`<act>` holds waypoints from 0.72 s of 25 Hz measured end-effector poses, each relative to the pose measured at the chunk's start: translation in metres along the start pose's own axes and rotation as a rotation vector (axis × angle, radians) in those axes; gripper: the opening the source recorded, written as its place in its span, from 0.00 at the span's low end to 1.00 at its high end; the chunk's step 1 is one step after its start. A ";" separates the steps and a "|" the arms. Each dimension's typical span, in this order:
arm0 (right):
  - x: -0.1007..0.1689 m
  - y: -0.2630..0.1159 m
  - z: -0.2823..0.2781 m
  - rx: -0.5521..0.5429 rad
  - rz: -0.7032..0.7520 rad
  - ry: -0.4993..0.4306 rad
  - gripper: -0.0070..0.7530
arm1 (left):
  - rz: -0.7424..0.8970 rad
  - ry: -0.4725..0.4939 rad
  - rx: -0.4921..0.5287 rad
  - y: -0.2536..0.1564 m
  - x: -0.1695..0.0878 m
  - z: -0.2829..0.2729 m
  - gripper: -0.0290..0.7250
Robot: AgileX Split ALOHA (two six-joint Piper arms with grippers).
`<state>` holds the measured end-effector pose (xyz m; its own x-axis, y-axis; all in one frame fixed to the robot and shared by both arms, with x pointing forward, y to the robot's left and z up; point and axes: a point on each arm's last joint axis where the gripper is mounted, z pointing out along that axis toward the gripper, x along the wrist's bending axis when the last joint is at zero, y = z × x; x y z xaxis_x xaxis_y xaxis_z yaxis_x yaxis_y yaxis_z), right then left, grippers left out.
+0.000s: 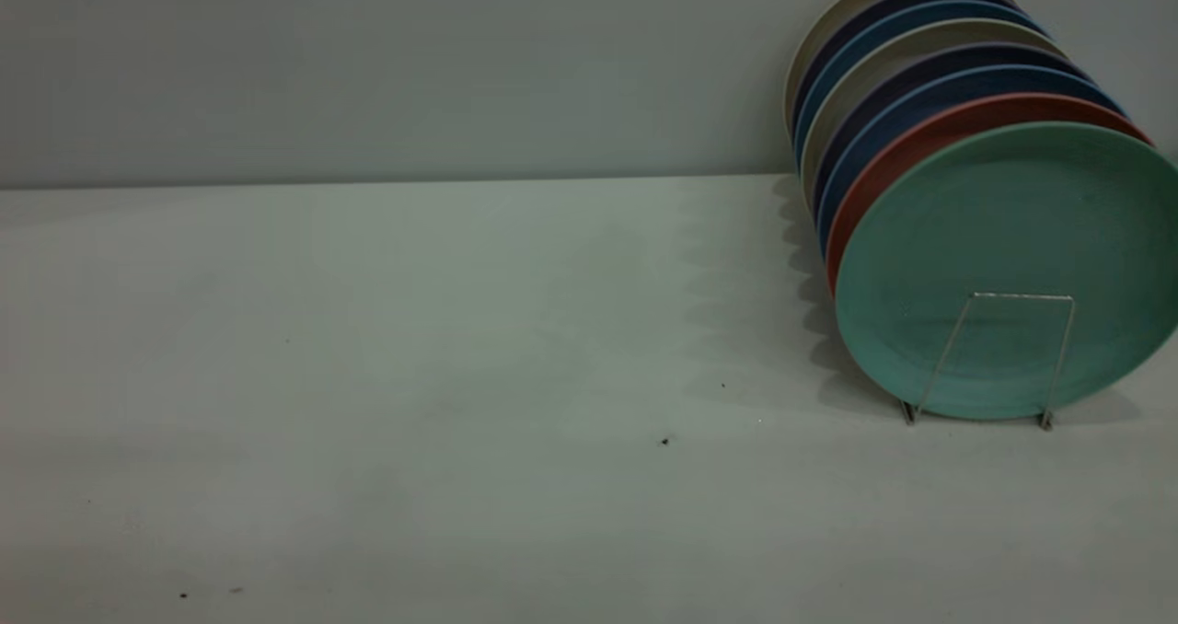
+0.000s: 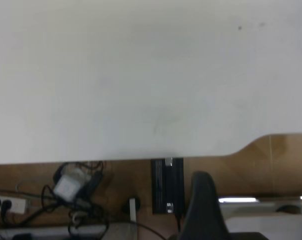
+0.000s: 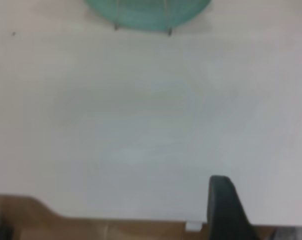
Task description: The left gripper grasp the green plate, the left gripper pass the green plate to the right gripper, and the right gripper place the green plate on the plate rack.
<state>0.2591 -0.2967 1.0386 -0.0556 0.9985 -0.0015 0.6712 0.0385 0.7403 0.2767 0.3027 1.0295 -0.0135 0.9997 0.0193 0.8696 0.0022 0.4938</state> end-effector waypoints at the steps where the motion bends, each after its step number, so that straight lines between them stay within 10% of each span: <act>1: -0.001 -0.002 -0.003 -0.023 -0.006 -0.013 0.54 | 0.000 0.001 -0.015 -0.001 0.000 -0.001 0.79; 18: -0.002 -0.013 -0.016 -0.131 0.003 -0.025 0.54 | 0.004 0.020 -0.210 -0.022 -0.003 -0.018 0.79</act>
<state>0.2389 -0.2995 1.0393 -0.0345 0.9993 -0.0150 0.5692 0.0320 0.8216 0.2483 0.2994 1.0343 -0.0220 0.9990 0.0383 0.7480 -0.0090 0.6636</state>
